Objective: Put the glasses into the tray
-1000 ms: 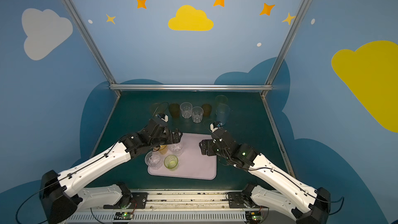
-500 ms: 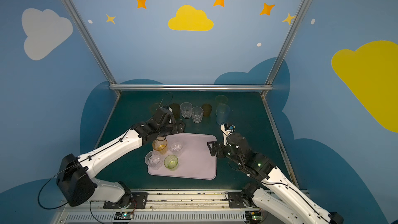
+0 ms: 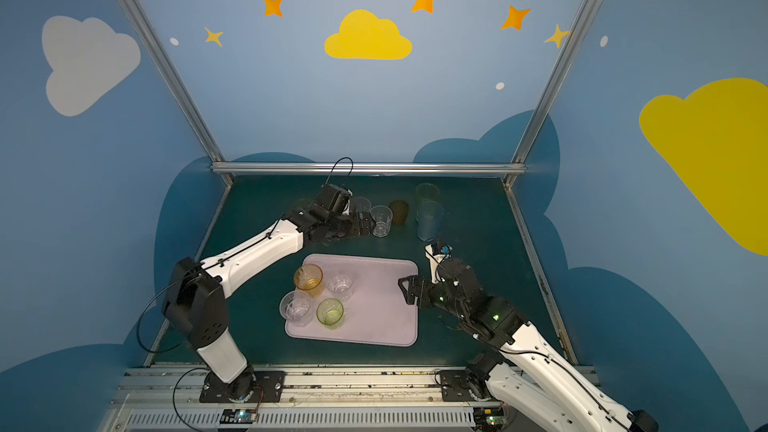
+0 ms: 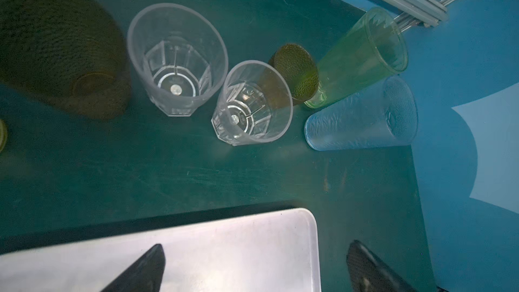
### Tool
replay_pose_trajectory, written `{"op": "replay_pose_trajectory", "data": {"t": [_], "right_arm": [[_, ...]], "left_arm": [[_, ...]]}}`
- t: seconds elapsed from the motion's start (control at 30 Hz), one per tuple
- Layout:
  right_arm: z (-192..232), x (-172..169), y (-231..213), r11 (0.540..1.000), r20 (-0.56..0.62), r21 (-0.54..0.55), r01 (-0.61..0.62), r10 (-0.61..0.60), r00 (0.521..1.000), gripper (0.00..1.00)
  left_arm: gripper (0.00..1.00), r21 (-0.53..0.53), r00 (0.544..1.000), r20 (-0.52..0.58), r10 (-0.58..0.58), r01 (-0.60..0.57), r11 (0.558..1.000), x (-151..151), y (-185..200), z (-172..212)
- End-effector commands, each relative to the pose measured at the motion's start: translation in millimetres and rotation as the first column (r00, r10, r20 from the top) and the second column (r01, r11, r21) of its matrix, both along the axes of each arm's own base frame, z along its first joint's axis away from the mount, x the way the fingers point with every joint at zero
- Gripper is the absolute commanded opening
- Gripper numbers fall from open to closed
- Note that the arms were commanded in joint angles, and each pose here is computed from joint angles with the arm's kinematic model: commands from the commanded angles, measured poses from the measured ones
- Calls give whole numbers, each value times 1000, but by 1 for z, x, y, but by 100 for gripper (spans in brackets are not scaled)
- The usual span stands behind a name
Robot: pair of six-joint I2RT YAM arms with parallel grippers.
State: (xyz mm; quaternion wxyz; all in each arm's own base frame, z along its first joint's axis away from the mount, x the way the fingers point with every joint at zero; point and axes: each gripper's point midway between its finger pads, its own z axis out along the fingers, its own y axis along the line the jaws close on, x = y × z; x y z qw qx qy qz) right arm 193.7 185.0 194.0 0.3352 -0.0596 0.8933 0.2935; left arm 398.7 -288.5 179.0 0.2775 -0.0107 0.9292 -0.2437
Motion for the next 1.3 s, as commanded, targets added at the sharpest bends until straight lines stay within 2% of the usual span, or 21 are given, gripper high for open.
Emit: {"op": "replay_pose_trajectory", "data": {"t": [0.0, 0.17, 0.4, 0.57, 0.8, 1.07, 1.27], "right_arm": [[1, 4, 4, 999, -5, 31, 15, -15, 1000, 87], [-3, 6, -8, 997, -8, 6, 71, -71, 997, 87], [-5, 2, -23, 991, -11, 4, 137, -137, 991, 87], [-13, -3, -32, 988, -17, -7, 156, -156, 988, 87], [-13, -8, -29, 992, -2, 26, 124, -124, 992, 87], [-17, -9, -32, 991, -5, 13, 132, -132, 991, 87], [-19, -12, -28, 994, -21, 20, 107, -106, 994, 87]], "left_arm": [[97, 38, 998, -38, -60, 61, 997, 3, -2, -9], [89, 50, 996, -54, -67, 70, 996, 18, -8, -21], [68, 41, 996, -93, -4, 8, 999, 35, -15, -39], [62, 62, 994, -88, 59, -53, 997, 47, -12, -44], [62, 74, 989, -54, 136, -132, 988, 58, -5, -43], [52, 63, 985, -62, 158, -154, 986, 66, -9, -48], [51, 66, 982, -78, 171, -166, 984, 69, -10, -57]]}}
